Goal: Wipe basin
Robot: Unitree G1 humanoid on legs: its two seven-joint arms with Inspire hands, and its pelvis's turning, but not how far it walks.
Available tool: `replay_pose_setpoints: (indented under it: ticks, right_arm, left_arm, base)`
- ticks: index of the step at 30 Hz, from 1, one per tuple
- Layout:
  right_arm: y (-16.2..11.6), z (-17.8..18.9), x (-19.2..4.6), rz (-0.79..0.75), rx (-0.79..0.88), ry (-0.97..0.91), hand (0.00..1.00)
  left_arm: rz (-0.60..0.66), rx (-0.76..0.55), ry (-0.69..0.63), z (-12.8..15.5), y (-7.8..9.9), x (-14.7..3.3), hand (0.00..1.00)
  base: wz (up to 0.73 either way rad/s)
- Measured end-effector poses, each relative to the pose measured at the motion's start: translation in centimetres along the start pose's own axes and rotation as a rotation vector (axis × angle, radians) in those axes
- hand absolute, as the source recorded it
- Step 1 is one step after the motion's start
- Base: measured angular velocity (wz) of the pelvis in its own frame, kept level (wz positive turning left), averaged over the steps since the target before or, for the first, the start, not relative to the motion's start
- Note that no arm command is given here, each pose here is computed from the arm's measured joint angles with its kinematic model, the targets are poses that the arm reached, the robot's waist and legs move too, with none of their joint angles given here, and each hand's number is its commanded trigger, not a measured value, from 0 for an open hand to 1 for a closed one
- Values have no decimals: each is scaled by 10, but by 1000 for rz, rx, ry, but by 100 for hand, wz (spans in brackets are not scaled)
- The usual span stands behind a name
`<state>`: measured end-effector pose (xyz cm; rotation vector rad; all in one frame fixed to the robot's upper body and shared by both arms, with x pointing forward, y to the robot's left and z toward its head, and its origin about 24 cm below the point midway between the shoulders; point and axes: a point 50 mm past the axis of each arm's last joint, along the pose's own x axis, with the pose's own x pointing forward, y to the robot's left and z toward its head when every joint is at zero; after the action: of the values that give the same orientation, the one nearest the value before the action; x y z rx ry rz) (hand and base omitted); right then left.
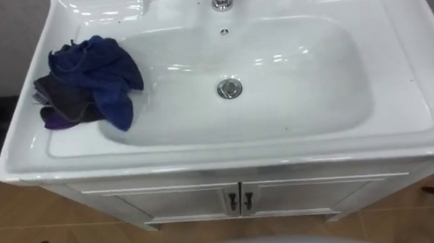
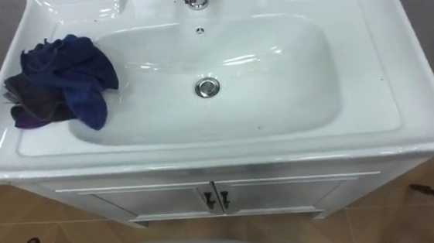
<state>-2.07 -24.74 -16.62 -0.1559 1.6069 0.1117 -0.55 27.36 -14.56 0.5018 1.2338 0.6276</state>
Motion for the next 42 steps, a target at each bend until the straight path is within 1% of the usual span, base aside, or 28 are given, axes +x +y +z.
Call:
replay_pose_setpoints:
  ticks: [4, 6, 9, 12, 22, 29, 36, 42]
  right_arm:
    - [2, -1, 0, 9, 42, 4, 0]
    - [8, -3, 2, 15, 77, 15, 0]
    - [14, -5, 3, 19, 108, 26, 0]
    - [17, -6, 4, 29, 143, 25, 0]
    - [18, -6, 4, 31, 148, 32, 0]
    - [25, -4, 6, 51, 161, 44, 0]
    - [28, -8, 6, 60, 189, 69, 0]
    - [29, -11, 5, 64, 198, 99, 0]
  left_arm:
    - [-96, 37, 62, -13, -17, -8, 0]
    - [-142, 42, 97, -17, -25, -12, 0]
    - [-193, 57, 138, -22, -30, -13, 0]
    - [-238, 61, 157, -23, -32, -14, 0]
    - [-347, 60, 166, -16, -40, -13, 0]
    - [-409, 97, 221, -23, -42, -15, 0]
    - [-447, 110, 243, -25, -43, -16, 0]
    - [-452, 122, 255, -27, -43, -16, 0]
  base:
    - [-8]
    - [0]
    - [0]
    - [-2]
    - [-2]
    - [-3]
    - [-1]
    - [0]
